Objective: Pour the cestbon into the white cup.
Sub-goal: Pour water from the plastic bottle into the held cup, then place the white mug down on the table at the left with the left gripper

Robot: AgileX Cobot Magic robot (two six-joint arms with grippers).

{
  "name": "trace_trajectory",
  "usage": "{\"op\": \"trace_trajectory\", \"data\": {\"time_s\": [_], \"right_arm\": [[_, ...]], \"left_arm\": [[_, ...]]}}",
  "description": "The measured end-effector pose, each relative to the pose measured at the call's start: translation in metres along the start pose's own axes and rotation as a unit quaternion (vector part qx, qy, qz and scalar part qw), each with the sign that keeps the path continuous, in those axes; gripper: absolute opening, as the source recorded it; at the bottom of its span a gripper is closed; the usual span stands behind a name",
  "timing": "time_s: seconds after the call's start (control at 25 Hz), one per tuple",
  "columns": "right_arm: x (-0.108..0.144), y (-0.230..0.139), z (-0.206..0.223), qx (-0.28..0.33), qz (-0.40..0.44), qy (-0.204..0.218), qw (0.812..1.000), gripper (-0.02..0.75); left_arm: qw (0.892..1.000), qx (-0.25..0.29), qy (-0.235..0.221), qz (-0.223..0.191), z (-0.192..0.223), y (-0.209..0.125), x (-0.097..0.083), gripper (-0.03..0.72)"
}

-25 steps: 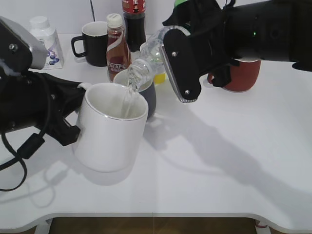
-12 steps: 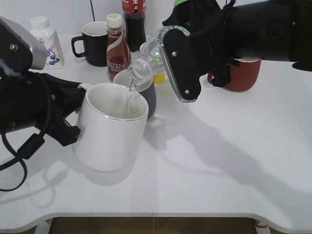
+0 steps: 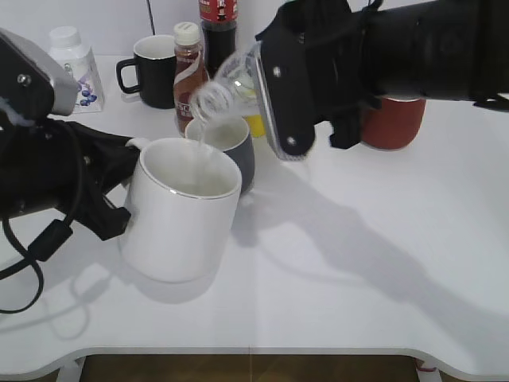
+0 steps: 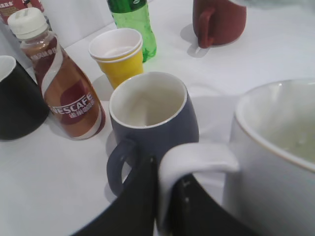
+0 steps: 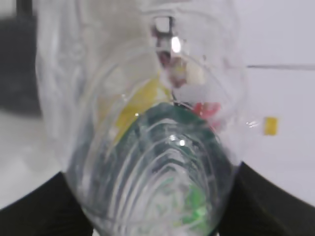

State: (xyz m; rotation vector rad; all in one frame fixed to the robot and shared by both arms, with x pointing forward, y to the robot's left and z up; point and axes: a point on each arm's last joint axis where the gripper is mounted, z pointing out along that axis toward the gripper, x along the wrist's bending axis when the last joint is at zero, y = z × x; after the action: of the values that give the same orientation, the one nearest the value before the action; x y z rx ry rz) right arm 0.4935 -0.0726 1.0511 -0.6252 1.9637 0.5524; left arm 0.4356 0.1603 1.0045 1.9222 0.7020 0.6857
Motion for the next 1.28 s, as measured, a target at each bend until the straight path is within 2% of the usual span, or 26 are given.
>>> {"op": "trace_trajectory", "data": {"time_s": [0.08, 0.12, 0.16, 0.24, 0.36, 0.48, 0.6, 0.72, 0.84, 1.08, 1.28], "right_arm": [[-0.001, 0.002, 0.000, -0.008, 0.095, -0.005, 0.995, 0.451], [-0.002, 0.003, 0.000, -0.014, 0.152, -0.009, 0.988, 0.451], [-0.003, 0.003, 0.000, -0.019, 0.228, -0.013, 0.973, 0.451], [-0.006, 0.002, 0.000, -0.025, 0.369, -0.024, 0.929, 0.451], [-0.011, -0.007, -0.001, -0.028, 0.531, -0.047, 0.846, 0.451], [-0.005, -0.029, -0.005, -0.028, 0.620, -0.085, 0.780, 0.451], [0.020, -0.061, -0.014, -0.011, 0.685, -0.116, 0.720, 0.451], [0.052, -0.086, -0.024, 0.013, 0.726, -0.131, 0.675, 0.451], [0.074, -0.094, -0.031, 0.014, 0.740, -0.141, 0.657, 0.451], [0.092, -0.092, -0.037, 0.007, 0.752, -0.138, 0.645, 0.451], [0.101, -0.090, -0.039, 0.015, 0.751, -0.124, 0.648, 0.451]], "left_arm": [[1.000, -0.003, 0.000, -0.002, 0.000, 0.000, 0.000, 0.037], [1.000, -0.005, 0.000, -0.003, 0.000, 0.001, 0.000, 0.037], [1.000, -0.011, 0.000, -0.004, 0.000, 0.002, 0.000, 0.037], [0.999, -0.032, 0.000, -0.009, 0.000, 0.006, 0.000, 0.037], [0.997, -0.073, 0.017, -0.037, -0.001, 0.012, 0.007, 0.037], [0.991, -0.106, 0.052, -0.059, -0.005, 0.015, 0.025, 0.037], [0.983, -0.134, 0.101, -0.072, -0.011, 0.014, 0.050, 0.037], [0.970, -0.173, 0.155, -0.074, -0.016, 0.012, 0.077, 0.037], [0.959, -0.188, 0.201, -0.062, -0.013, -0.002, 0.102, 0.037], [0.947, -0.180, 0.250, -0.088, 0.012, -0.055, 0.138, 0.037], [0.955, -0.112, 0.245, -0.125, 0.038, -0.104, 0.140, 0.037]]}}
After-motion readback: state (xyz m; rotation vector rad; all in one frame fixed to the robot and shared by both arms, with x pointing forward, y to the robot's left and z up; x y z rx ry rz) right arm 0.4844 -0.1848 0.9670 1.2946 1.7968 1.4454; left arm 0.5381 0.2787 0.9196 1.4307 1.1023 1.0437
